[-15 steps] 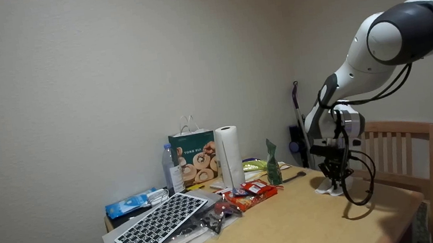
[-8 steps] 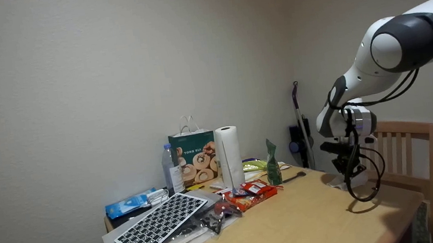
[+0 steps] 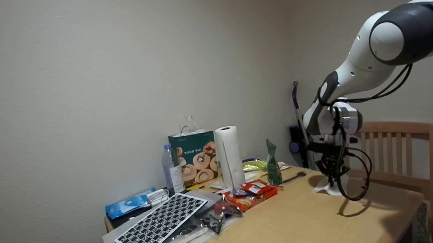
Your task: Use the tissue to wipe the table
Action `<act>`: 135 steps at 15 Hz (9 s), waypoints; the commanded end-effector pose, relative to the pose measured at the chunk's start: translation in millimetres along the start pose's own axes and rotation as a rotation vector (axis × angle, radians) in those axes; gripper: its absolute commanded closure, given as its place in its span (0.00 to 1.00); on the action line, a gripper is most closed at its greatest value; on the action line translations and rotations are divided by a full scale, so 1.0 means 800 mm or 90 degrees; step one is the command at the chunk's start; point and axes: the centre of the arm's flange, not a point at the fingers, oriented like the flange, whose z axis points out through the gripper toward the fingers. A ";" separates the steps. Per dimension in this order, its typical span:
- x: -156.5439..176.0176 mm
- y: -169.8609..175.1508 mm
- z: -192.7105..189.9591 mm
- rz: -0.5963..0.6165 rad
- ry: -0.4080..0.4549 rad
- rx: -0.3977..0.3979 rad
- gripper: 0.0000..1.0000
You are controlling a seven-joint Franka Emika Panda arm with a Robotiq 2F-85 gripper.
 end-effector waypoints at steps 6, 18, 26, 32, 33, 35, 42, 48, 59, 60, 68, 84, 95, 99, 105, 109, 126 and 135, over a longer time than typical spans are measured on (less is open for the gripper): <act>-0.012 -0.008 0.000 -0.020 -0.013 -0.002 0.98; -0.181 -0.066 0.056 -0.280 -0.142 -0.091 1.00; -0.190 -0.079 0.048 -0.285 -0.130 -0.089 1.00; -0.296 -0.084 0.090 -0.430 -0.117 -0.184 1.00; -0.314 -0.085 0.094 -0.455 -0.124 -0.199 1.00; -0.338 -0.084 0.098 -0.496 -0.131 -0.234 1.00; -0.317 -0.107 0.062 -0.456 -0.101 -0.190 1.00; -0.331 -0.055 0.099 -0.446 -0.154 -0.237 1.00; -0.327 -0.064 0.070 -0.425 -0.196 -0.221 1.00; -0.322 -0.064 0.072 -0.415 -0.196 -0.221 1.00; -0.182 0.036 0.086 -0.158 -0.219 -0.188 1.00; -0.018 0.050 0.044 0.073 -0.176 -0.109 1.00; 0.043 0.060 0.027 0.131 -0.138 -0.065 1.00; 0.119 0.081 0.018 0.210 -0.120 -0.023 1.00; 0.108 0.087 0.004 0.184 -0.119 -0.031 1.00; 0.050 0.049 0.005 0.115 -0.137 -0.067 1.00; -0.125 -0.052 0.064 -0.119 -0.122 -0.214 1.00; -0.229 -0.094 0.058 -0.264 -0.062 -0.282 0.98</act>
